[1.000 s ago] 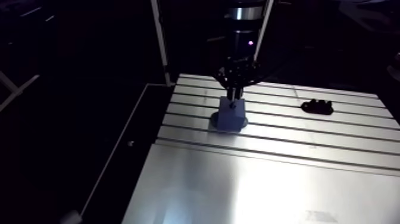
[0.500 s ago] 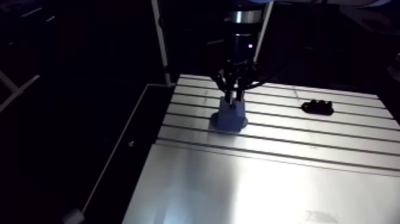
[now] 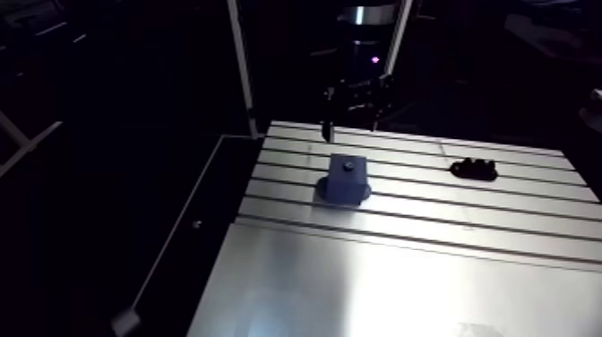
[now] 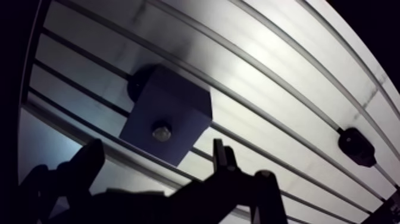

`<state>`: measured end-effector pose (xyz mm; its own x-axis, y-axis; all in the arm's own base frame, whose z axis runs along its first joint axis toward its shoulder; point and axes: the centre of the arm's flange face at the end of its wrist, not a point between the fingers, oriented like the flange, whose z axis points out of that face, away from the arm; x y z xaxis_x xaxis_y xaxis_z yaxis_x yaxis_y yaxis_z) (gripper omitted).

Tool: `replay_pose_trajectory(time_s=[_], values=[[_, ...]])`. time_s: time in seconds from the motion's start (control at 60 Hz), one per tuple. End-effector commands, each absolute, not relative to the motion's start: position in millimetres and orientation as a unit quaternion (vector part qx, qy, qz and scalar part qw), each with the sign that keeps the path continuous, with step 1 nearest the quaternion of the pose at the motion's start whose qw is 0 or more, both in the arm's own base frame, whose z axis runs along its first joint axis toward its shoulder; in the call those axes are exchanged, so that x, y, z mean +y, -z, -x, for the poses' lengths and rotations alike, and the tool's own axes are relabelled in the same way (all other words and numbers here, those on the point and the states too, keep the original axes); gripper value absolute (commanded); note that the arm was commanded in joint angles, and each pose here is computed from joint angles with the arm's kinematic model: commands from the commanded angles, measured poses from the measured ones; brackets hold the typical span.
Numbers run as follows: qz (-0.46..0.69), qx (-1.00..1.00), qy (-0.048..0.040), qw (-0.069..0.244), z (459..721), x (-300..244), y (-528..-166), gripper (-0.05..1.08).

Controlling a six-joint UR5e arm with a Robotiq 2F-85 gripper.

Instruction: Pick up the M10 bolt and insert it into the hex recess until seated.

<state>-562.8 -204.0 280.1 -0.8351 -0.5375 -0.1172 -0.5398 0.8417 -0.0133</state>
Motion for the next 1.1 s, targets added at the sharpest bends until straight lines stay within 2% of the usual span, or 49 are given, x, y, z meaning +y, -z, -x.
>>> replay_pose_trajectory(time_s=[0.017,0.317,0.467,0.633,0.7,0.883,0.917,1.1], values=[[0.282,0.958,-0.0072,0.052,561,-207,-288,0.01],[0.255,0.965,-0.0087,0.056,558,-206,-283,0.01],[0.185,0.981,-0.0135,0.056,560,-203,-284,0.01],[0.105,0.992,-0.0179,0.069,556,-202,-282,0.03],[0.077,0.994,-0.0217,0.072,554,-202,-276,0.1],[0.069,0.994,-0.019,0.08,548,-202,-267,0.26],[0.067,0.995,-0.0182,0.077,547,-202,-265,0.34],[0.074,0.994,-0.0191,0.074,544,-203,-259,0.42]])
